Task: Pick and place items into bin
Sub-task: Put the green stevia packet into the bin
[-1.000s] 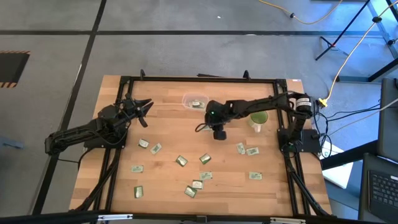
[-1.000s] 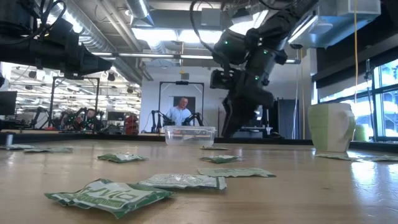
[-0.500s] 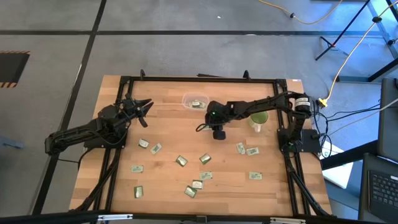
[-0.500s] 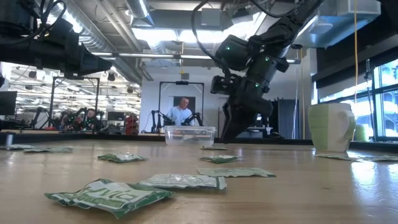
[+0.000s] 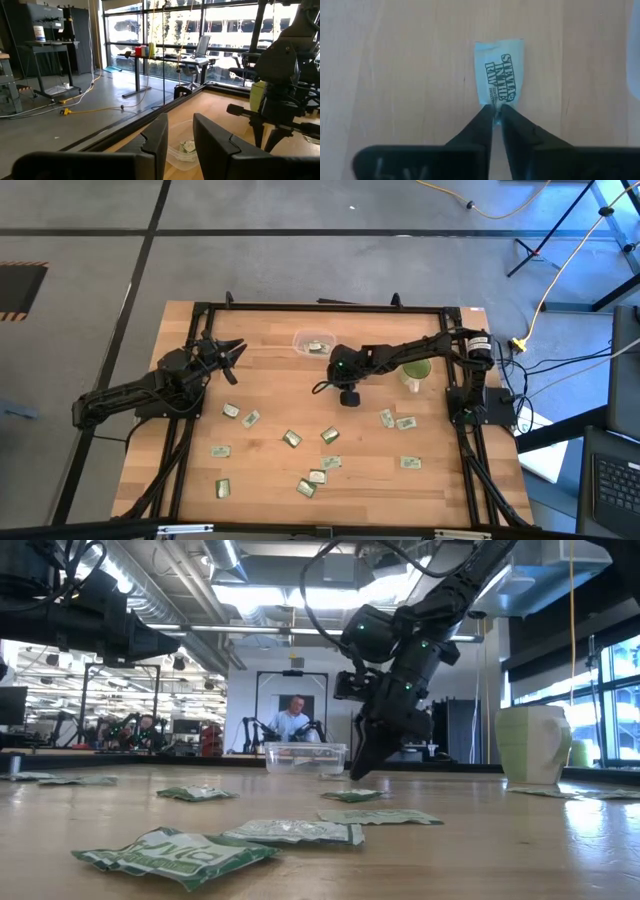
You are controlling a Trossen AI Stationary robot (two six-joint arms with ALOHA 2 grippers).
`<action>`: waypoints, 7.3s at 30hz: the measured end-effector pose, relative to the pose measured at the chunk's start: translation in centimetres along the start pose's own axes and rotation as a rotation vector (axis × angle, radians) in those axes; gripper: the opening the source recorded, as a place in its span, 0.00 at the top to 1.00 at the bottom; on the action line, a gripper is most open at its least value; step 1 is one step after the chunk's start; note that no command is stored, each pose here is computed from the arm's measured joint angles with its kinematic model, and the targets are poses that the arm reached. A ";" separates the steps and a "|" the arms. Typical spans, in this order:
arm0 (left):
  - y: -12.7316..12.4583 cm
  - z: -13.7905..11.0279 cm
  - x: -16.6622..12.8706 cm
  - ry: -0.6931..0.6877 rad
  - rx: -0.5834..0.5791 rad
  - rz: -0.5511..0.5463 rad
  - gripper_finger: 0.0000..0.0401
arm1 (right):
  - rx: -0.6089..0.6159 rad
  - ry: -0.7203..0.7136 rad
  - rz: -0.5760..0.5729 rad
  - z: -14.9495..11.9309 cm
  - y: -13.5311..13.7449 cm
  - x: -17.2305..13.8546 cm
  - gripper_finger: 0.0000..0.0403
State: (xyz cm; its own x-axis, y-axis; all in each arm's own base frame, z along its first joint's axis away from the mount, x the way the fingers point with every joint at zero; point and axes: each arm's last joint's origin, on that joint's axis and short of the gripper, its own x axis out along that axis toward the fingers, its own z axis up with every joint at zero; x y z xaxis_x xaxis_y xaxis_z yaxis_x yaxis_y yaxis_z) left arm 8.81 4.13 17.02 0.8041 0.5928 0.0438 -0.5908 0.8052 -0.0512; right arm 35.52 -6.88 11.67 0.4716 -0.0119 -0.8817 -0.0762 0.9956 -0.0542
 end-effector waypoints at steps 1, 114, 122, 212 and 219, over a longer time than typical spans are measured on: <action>0.0 0.0 0.0 0.000 0.000 0.000 0.79 | 0.000 0.001 0.000 0.0 0.0 0.0 0.92; 0.0 0.0 0.0 -0.002 0.026 0.000 0.79 | 0.404 0.377 -0.110 -6.6 12.1 -5.8 0.83; 0.0 0.0 0.0 -0.002 0.026 0.000 0.79 | 0.373 0.361 -0.109 -5.6 11.9 -6.2 0.98; 0.0 0.0 0.0 -0.002 0.034 0.016 0.78 | 0.237 0.035 0.113 3.2 5.0 -17.5 0.74; 0.0 0.0 0.0 -0.002 0.034 0.015 0.78 | 0.526 0.261 0.033 -1.0 9.8 -18.4 0.74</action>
State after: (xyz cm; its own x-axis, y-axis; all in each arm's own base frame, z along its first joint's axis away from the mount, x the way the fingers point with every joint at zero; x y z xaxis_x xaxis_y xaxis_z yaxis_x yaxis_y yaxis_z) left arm 8.78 4.16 17.04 0.7953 0.6045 0.0454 -0.6044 0.7965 -0.0177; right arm 25.16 3.04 26.91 0.2391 0.0639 -0.9689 0.3904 0.9073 0.1562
